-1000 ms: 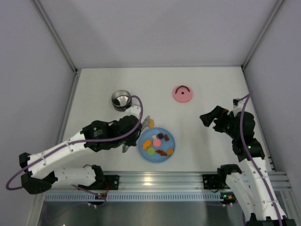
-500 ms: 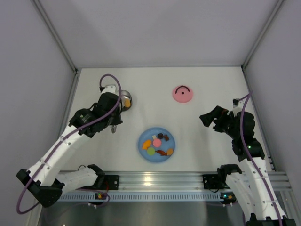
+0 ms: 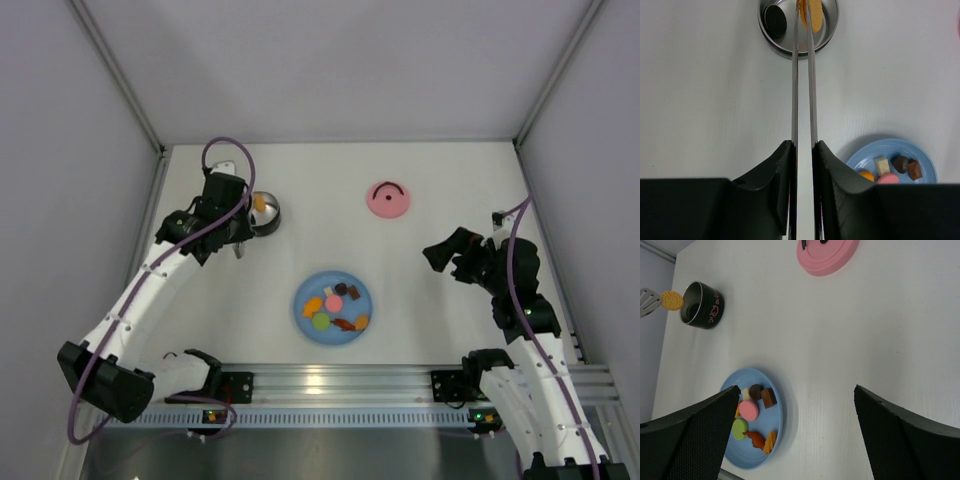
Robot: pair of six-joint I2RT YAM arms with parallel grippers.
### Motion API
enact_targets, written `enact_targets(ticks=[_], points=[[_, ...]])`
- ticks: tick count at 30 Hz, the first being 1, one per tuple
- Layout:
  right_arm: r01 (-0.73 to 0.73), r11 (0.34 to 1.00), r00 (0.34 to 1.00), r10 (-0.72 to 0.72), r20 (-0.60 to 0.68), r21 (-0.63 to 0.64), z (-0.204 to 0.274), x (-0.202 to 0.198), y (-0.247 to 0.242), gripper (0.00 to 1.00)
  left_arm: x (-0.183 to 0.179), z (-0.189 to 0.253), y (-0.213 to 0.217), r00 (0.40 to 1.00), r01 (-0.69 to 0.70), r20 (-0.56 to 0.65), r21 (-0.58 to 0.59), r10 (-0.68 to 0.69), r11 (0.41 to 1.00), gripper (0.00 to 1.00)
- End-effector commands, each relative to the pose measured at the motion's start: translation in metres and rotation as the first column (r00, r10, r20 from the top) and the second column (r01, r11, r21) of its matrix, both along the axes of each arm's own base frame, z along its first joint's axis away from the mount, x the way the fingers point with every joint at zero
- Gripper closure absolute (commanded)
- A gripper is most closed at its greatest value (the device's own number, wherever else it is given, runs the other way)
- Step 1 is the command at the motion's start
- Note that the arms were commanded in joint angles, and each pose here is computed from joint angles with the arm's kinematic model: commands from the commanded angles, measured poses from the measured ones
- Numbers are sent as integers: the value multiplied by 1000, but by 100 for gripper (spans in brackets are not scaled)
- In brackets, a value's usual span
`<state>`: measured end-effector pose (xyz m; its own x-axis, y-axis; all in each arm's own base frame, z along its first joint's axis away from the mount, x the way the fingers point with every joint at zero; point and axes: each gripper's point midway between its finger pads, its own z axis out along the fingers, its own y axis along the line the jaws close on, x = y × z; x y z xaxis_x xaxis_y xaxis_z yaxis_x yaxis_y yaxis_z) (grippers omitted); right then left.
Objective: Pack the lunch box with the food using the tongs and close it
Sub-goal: Place the fake food in the packing box.
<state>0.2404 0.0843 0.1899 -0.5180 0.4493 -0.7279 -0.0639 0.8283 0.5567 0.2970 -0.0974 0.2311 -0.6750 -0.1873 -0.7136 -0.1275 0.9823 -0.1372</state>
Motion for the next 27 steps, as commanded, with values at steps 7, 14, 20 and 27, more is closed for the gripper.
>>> enact_targets(ticks=[7,14,20,27], points=[[-1,1000,998,1,57,-13,11,7,-3,4,29,-4,0,998,-17,57,-23,18,1000,72],[-1,1000,998,2,61,-21,15,7,-3,4,34,-5,1,998,-23,60,-18,24,1000,60],[-2,1000,998,3,61,-21,17,8,-3,4,34,-3,1,998,-19,64,-16,20,1000,55],[2,1000,998,0,63,-23,20,9,-4,4,24,14,-16,993,83,87,-86,-75,993,59]])
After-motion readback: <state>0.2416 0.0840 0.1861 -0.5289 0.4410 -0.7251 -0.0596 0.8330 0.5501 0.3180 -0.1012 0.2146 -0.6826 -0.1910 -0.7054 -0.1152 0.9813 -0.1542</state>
